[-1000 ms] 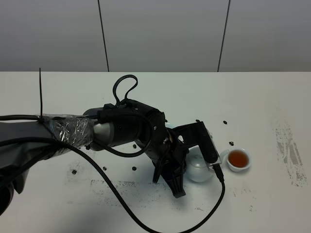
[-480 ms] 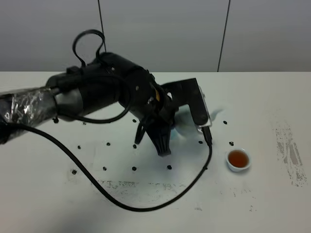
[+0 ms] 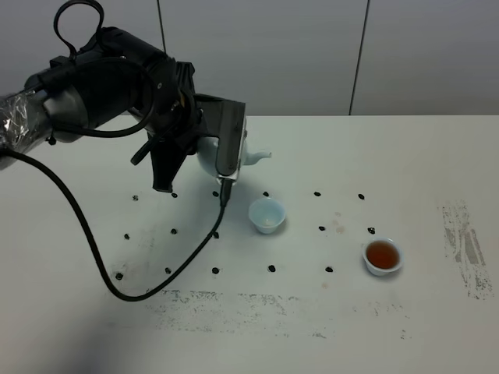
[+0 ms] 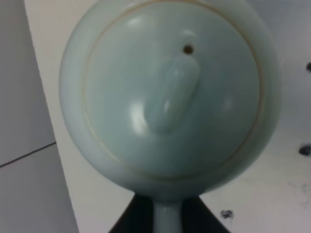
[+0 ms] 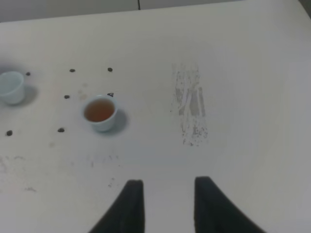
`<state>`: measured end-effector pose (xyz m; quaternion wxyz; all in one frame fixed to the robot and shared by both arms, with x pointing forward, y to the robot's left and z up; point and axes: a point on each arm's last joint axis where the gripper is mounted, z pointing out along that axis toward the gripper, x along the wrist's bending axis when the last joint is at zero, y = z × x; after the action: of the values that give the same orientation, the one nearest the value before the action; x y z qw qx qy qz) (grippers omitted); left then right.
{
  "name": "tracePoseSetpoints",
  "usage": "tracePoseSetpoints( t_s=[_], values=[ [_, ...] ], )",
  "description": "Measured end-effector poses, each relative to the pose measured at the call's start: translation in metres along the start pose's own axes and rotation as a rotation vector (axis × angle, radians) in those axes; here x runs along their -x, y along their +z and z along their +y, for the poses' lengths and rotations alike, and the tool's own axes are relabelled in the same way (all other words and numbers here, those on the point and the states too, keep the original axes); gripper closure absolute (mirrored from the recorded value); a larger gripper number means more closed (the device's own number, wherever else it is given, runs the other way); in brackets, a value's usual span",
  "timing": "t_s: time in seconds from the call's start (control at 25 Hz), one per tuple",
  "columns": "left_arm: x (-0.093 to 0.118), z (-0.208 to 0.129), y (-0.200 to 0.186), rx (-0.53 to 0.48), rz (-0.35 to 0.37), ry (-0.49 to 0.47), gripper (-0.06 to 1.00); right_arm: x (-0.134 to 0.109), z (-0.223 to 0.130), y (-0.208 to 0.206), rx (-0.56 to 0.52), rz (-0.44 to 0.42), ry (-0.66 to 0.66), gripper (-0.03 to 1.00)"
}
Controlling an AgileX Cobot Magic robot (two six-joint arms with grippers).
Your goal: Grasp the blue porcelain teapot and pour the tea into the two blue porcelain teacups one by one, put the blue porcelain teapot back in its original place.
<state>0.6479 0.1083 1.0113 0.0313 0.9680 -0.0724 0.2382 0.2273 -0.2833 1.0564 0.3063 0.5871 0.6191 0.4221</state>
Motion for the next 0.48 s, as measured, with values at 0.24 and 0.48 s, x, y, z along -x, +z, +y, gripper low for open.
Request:
tracePoseSetpoints(
  t_s=[0.24, 0.48],
  values=[
    [-0.006, -0.011, 0.016, -0.07, 0.051, 0.165, 0.87, 0.0, 0.0, 0.0, 0.002, 0.002, 0.001, 0.73],
    [-0.003, -0.004, 0.03, -0.104, 0.052, 0.254, 0.87, 0.0, 0.0, 0.0, 0.002, 0.003, 0.002, 0.73]
  ],
)
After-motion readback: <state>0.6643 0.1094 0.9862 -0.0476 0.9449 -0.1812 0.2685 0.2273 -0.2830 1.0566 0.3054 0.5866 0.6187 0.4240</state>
